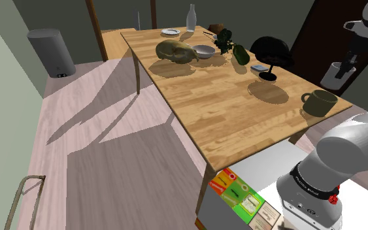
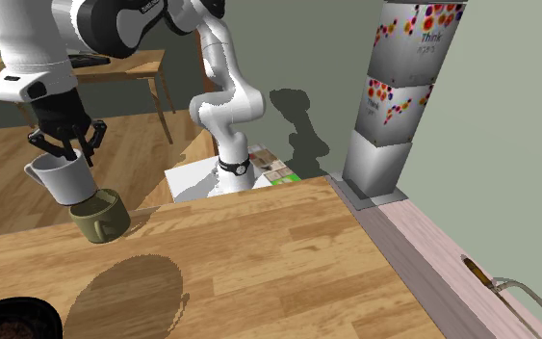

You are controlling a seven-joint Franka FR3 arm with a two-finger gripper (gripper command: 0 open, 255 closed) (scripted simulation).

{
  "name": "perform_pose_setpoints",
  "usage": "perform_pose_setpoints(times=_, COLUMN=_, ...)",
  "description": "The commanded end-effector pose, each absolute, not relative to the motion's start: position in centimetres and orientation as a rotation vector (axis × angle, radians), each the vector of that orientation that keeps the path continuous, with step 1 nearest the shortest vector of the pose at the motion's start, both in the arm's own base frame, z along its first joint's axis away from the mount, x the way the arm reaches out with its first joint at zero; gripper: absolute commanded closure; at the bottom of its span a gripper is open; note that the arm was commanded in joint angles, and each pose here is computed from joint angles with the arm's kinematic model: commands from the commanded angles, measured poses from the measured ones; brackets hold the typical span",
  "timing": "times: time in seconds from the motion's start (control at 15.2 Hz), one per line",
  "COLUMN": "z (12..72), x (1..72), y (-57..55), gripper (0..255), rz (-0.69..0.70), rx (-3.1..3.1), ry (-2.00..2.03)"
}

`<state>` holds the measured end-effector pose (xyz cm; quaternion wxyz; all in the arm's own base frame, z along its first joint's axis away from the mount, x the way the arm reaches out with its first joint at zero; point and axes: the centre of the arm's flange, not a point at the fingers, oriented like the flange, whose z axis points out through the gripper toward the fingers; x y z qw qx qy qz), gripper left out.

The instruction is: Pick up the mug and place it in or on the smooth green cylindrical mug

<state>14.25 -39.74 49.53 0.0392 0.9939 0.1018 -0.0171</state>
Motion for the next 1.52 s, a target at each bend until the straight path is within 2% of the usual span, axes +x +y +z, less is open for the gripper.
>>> perform_pose_setpoints(times=0.0, z=48.5, x=14.2, y=-39.8, gripper=255, rz=-0.052, rx=3.046, ry=0.312)
perform_pose_setpoints(times=0.33, z=45.7, x=14.2, y=-39.8, gripper=255, rz=-0.052, rx=3.046, ry=0.312)
perform_pose_setpoints(times=0.86, z=45.7, x=14.2, y=-39.8, gripper=255, rz=-0.052, rx=3.046, ry=0.312)
perform_pose_setpoints(times=0.92, z=45.7, x=14.2, y=-39.8, gripper=0, rz=-0.052, rx=3.046, ry=0.312)
perform_pose_setpoints(times=1.25, z=45.7, x=14.2, y=-39.8, gripper=0, rz=-0.052, rx=3.046, ry=0.312)
perform_pose_setpoints(times=1.45, z=49.7, x=14.3, y=-39.5, gripper=0, rz=-0.052, rx=3.046, ry=0.312)
